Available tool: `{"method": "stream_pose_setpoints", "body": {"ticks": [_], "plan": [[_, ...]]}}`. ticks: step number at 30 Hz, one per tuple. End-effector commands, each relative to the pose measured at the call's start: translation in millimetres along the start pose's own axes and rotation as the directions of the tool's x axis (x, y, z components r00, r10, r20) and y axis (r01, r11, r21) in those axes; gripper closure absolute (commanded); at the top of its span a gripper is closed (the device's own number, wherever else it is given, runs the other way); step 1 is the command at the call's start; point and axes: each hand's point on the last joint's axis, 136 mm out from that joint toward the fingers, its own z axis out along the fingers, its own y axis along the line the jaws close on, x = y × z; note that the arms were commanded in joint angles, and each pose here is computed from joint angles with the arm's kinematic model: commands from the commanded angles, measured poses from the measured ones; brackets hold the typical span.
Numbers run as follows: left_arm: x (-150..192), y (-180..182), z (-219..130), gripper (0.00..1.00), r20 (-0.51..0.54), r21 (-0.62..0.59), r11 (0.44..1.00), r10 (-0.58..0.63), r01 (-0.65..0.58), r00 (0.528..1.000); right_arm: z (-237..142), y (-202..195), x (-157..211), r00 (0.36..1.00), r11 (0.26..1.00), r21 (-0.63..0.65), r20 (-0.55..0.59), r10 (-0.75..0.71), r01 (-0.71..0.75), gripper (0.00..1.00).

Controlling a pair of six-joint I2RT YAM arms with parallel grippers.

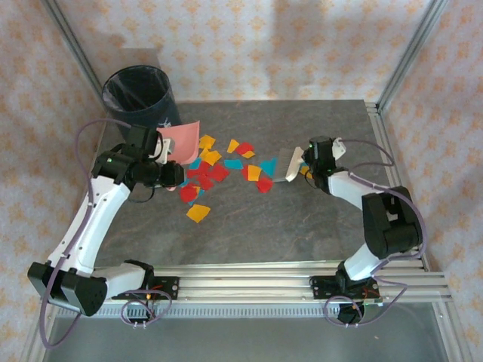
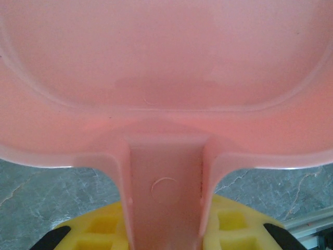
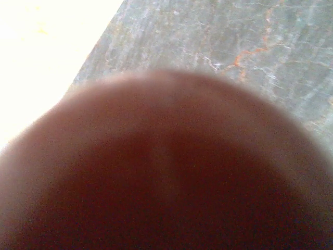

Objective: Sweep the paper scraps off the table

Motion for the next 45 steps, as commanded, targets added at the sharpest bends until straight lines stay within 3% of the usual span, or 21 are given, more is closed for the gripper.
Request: {"method": "stream_pose_setpoints", "body": {"ticks": [1,8,12,18,24,33,45], "plan": [[5.1,-2.3,5.7,1.0,-0.025,-0.006,0.999,0.039,-0.039,0.999,-19.7,-28.7,6.5,0.998,0.993,0.098,0.011,-0.068,0.066,1.0],[19.0,-13.1,16.5,1.0,-0.077,-0.003,0.992,0.123,-0.124,0.989,-60.3,-63.1,17.3,0.994,0.986,0.135,0.019,-0.105,0.101,1.0],[30.6,-20.8,25.1,1.0,-0.118,0.001,0.981,0.191,-0.192,0.974,-73.9,-63.2,14.9,0.99,0.985,0.102,0.02,-0.143,0.14,1.0],[47.0,-31.4,39.9,1.0,-0.182,-0.021,0.947,0.313,-0.321,0.932,-92.1,-17.2,5.2,0.97,0.967,-0.076,0.021,-0.244,0.245,1.0],[63.6,-31.4,59.7,1.0,-0.274,-0.07,0.905,0.387,-0.42,0.88,-114.6,32.8,-0.6,0.915,0.888,-0.237,0.015,-0.402,0.394,1.0],[97.9,-25.5,91.9,1.0,-0.467,-0.09,0.849,0.426,-0.521,0.775,-124.7,74.4,-5.2,0.767,0.719,-0.318,0.044,-0.64,0.618,1.0],[142.5,-41.1,116.0,1.0,-0.59,0.008,0.837,0.446,-0.547,0.673,-97.4,111.3,30.7,0.39,0.361,-0.266,0.064,-0.919,0.894,1.0]]}}
